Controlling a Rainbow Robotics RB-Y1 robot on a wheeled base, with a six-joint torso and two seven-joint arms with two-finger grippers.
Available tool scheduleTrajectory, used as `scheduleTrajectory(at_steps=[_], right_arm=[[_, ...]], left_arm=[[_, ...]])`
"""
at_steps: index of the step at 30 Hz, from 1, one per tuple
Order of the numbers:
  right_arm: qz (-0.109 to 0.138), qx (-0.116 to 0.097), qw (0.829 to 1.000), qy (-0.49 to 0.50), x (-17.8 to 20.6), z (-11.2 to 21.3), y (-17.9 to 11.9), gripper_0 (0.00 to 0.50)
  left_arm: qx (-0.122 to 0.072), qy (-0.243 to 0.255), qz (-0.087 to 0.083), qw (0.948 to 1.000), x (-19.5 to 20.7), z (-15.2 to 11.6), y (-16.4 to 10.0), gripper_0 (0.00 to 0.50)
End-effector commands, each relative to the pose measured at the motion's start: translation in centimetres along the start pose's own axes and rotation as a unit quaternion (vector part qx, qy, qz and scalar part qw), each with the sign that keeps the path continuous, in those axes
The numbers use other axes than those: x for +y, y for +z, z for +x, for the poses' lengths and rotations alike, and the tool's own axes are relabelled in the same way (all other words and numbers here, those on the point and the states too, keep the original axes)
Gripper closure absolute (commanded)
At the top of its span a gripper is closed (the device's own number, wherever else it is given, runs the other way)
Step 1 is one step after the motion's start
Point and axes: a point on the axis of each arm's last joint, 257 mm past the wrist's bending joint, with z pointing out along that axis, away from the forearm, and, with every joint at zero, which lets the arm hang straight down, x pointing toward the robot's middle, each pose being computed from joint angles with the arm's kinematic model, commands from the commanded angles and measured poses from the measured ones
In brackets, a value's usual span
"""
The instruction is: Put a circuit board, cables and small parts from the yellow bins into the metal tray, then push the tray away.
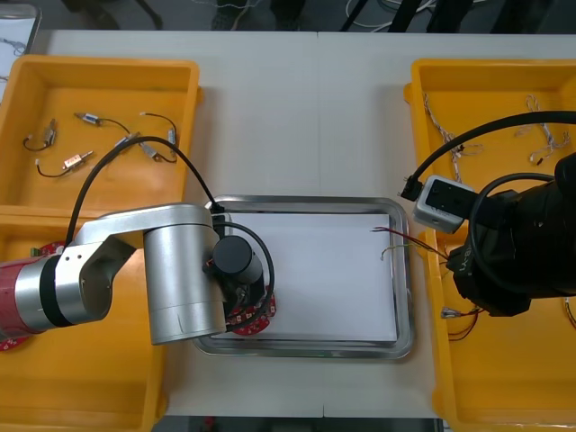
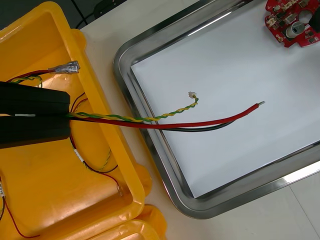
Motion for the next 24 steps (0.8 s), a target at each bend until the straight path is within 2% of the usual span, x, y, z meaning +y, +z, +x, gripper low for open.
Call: scheduleTrajectory(at_steps=[1,8,14,24], right_arm=[[0.023,0.014,1.0,-0.004,-1.2,0.6,-0.6,0.5],[0.031,0.027,0.999,-0.005,-1.7,1.3,-0.6,0.5],[0.032,0.029,0.999,-0.006,-1.7,1.4,-0.6,0.5],[0.017,0.02,0.999,-0.025,-0.4,0.3,0.2,0.5]], left_arm=[[-0.029,-0.026,0.02,0.999,-1.1,-2.6,-1.9,0.0],[-0.031,-0.057,0.03,0.9974,-0.4,-5.3,-4.5,0.0],[-0.026,-0.071,0.02,0.9969,1.3,-7.7,-7.2,0.0],[-0.003,-0.072,-0.021,0.9971,6.7,-10.9,-11.8,0.0]])
